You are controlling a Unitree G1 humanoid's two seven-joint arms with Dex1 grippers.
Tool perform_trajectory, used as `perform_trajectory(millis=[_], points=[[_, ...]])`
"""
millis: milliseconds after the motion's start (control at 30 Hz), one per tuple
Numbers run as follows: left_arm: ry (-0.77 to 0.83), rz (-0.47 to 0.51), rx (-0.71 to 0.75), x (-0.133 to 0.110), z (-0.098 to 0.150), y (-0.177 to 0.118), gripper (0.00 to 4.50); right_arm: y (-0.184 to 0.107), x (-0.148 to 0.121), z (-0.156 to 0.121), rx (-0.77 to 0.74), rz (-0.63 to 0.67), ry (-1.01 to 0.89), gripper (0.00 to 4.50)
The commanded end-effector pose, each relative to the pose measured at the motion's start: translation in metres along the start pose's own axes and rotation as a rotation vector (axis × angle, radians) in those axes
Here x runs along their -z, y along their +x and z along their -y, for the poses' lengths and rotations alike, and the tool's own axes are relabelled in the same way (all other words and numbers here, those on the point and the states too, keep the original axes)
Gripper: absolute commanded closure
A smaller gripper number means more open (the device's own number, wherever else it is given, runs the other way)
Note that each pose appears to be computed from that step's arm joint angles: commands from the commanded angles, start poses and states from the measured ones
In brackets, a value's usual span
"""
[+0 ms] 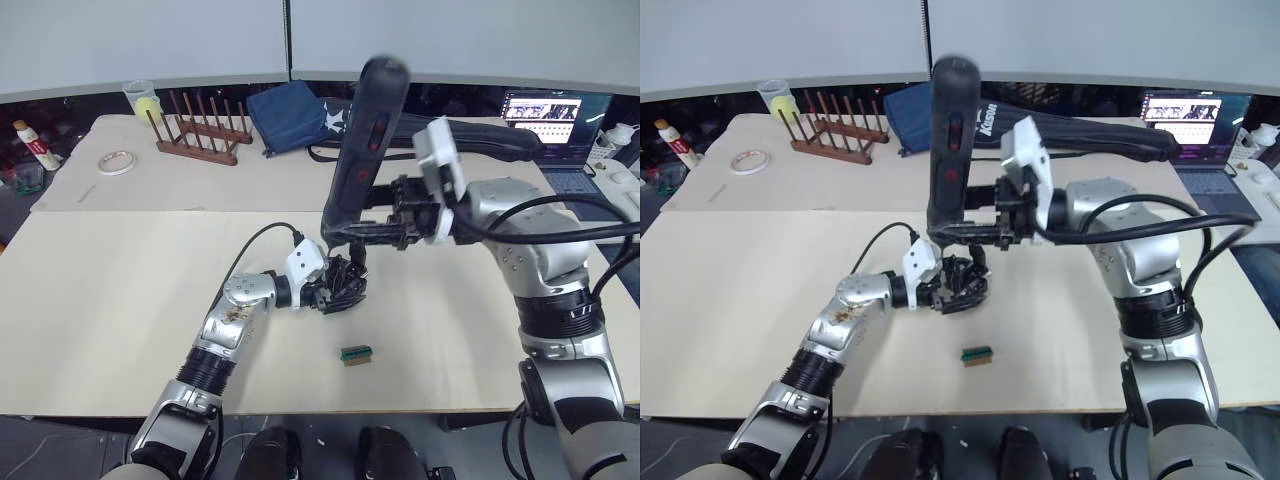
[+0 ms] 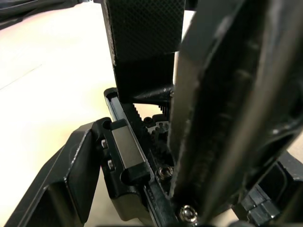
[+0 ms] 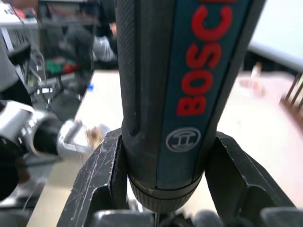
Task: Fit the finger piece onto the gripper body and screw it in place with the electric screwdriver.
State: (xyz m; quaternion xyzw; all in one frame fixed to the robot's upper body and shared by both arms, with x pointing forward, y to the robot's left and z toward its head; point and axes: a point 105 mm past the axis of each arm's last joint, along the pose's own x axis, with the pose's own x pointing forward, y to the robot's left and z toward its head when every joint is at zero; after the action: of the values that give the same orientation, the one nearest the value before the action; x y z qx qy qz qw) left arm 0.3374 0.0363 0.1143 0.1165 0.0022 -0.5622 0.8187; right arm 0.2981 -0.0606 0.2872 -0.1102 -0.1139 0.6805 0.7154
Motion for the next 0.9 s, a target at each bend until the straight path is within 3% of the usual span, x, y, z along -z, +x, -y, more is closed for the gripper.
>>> perform_trajectory(millis=[33, 467, 533, 700, 900], points=[[-0.004, -0.056, -0.009, 0.012, 0.000, -0.001, 0.90, 0.001, -0.031, -0.008, -0.028, 0.107, -0.087, 2.55], [-0.025, -0.039, -0.009, 0.005, -0.002, -0.006, 0.90, -0.012, -0.043, -0.003, 0.012, 0.092, -0.080, 2.56], [-0.030, -0.033, 0.002, 0.002, -0.001, -0.009, 0.00, -0.018, -0.051, -0.004, 0.006, 0.118, -0.026, 2.56], [-0.041, -0.020, 0.065, -0.010, 0.005, -0.024, 0.00, -0.035, -0.066, -0.010, -0.014, 0.132, 0.102, 2.56], [-0.037, -0.028, 0.076, -0.021, 0.003, -0.047, 0.00, -0.059, -0.055, -0.012, 0.017, 0.046, 0.268, 2.56]])
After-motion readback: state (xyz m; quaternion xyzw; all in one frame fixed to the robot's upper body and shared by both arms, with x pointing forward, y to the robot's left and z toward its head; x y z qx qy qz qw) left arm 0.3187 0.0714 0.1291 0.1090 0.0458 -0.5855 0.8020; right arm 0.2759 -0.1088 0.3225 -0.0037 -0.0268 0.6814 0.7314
